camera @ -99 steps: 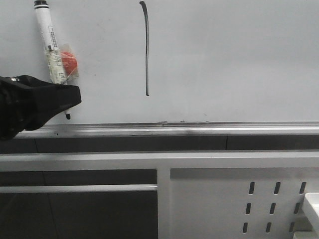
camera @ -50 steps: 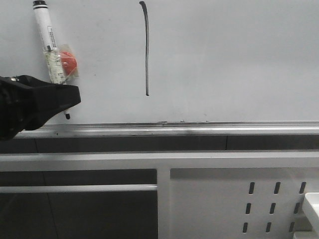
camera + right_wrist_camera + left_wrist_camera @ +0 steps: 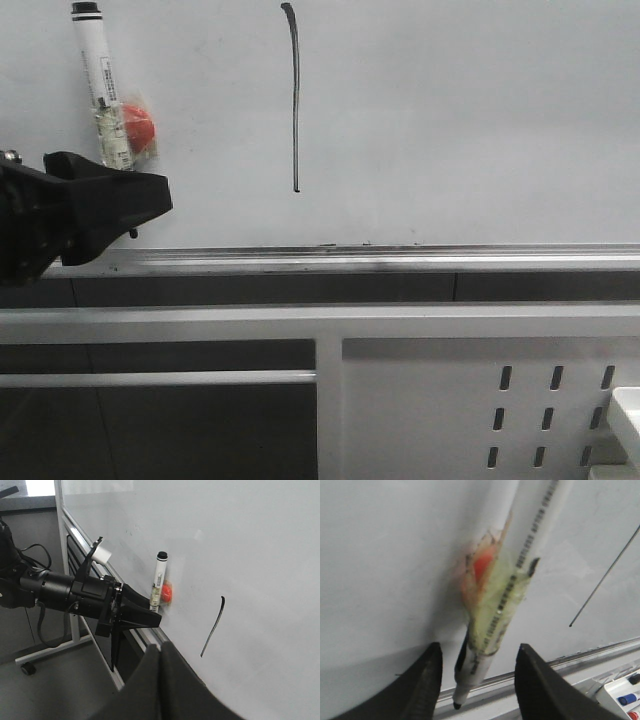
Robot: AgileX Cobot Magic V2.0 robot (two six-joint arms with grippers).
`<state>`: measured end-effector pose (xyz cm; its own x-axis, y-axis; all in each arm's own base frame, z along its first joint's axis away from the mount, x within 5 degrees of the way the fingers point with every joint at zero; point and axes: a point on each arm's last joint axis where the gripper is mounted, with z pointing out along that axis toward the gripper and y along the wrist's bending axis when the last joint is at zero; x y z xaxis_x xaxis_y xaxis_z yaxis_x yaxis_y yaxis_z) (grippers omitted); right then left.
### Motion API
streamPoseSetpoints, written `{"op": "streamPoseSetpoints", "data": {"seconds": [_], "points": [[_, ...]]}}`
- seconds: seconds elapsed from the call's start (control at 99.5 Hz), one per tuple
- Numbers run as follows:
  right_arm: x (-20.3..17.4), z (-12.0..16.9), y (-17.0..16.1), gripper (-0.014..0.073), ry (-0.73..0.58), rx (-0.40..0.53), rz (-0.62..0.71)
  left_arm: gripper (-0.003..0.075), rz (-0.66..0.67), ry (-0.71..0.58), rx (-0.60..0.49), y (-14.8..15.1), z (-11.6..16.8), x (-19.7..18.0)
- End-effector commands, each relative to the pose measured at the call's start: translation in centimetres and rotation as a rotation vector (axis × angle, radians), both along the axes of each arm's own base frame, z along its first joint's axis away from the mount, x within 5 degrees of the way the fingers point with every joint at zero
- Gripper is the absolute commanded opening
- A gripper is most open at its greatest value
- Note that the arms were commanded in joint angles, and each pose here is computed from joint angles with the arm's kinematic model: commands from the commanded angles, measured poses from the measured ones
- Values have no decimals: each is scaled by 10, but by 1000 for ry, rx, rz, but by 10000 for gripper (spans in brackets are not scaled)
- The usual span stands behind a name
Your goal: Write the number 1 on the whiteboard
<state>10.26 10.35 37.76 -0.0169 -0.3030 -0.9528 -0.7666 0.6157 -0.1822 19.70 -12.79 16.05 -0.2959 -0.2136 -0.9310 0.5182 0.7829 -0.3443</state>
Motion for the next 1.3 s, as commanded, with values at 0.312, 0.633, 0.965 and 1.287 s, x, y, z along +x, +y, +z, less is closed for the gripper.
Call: {"op": "streamPoseSetpoints", "data": {"seconds": [0.312,0.633,0.965,1.287], "points": [[-13,23,-14,-69,-121,102,-29,324,-62,-232,-156,12,36,-30],[-36,-5,-36,-69,-162,159,-47,-20,-129,-239,-96,27,28,-68],[-51,-63,-54,-69,-213,212,-97,-20,-197,-262,-90,30,28,-85],[-48,-110,-52,-69,-134,151,-106,-20,-203,-292,-42,29,29,-83]]}}
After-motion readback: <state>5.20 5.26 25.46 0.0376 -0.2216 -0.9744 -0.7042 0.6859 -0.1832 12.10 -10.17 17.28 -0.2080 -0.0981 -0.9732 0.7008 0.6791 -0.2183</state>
